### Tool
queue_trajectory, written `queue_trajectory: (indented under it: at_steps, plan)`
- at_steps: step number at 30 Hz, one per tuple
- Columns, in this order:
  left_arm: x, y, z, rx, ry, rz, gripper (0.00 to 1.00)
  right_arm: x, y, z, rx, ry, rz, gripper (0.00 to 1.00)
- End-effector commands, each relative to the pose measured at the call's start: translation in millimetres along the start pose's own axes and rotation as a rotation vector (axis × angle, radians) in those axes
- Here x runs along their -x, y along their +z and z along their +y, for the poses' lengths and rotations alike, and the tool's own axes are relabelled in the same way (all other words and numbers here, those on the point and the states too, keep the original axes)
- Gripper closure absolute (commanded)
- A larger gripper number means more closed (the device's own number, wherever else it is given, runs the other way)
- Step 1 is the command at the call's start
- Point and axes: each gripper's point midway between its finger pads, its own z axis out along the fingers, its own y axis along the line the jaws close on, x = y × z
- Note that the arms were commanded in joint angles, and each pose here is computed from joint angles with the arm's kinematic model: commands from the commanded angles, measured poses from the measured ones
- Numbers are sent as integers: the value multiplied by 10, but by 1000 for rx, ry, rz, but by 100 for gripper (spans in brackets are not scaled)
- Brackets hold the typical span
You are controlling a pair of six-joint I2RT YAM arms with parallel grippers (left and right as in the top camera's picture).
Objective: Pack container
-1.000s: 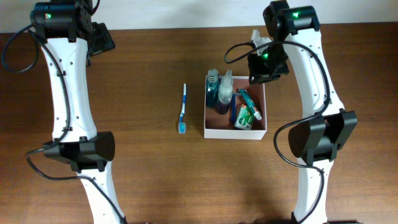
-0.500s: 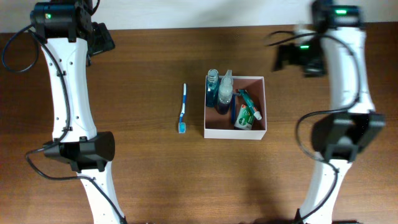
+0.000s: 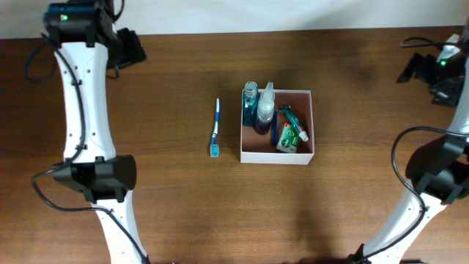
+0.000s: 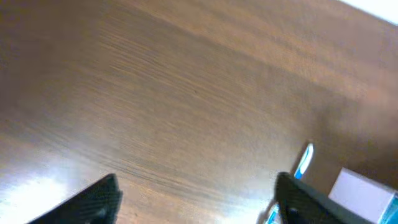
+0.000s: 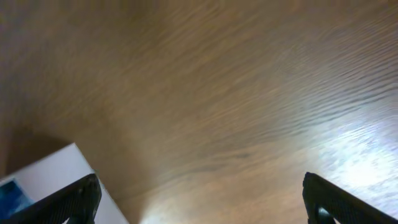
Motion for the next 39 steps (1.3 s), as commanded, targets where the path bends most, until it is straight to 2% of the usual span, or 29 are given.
queue_trajectory:
  at_steps: [1,11,14,19,23,28,39]
  plan:
    - [-213,129,-409,-83,159,66,8,49,1,-160,-20,34,-15,1]
    - [-598,437,-1190,-100,338,81,5,71,-7,-184,-9,42,-23,1]
    - [-736,596,-1203,-36,346,106,5,101,-12,-285,-66,37,-37,1]
    - [-1009,822,-1192,-8,376,195,4,152,-146,-842,-396,44,-73,1]
    - [-1149,920,-1213,-9,390,236,4,184,-249,-1042,-526,47,-94,1]
    - [-1247,992,-1367,-56,412,245,4,323,-284,-1072,-548,53,-156,1]
    - [-1569,1172,-1500,-47,471,289,4,571,-404,-1167,-620,73,-273,1]
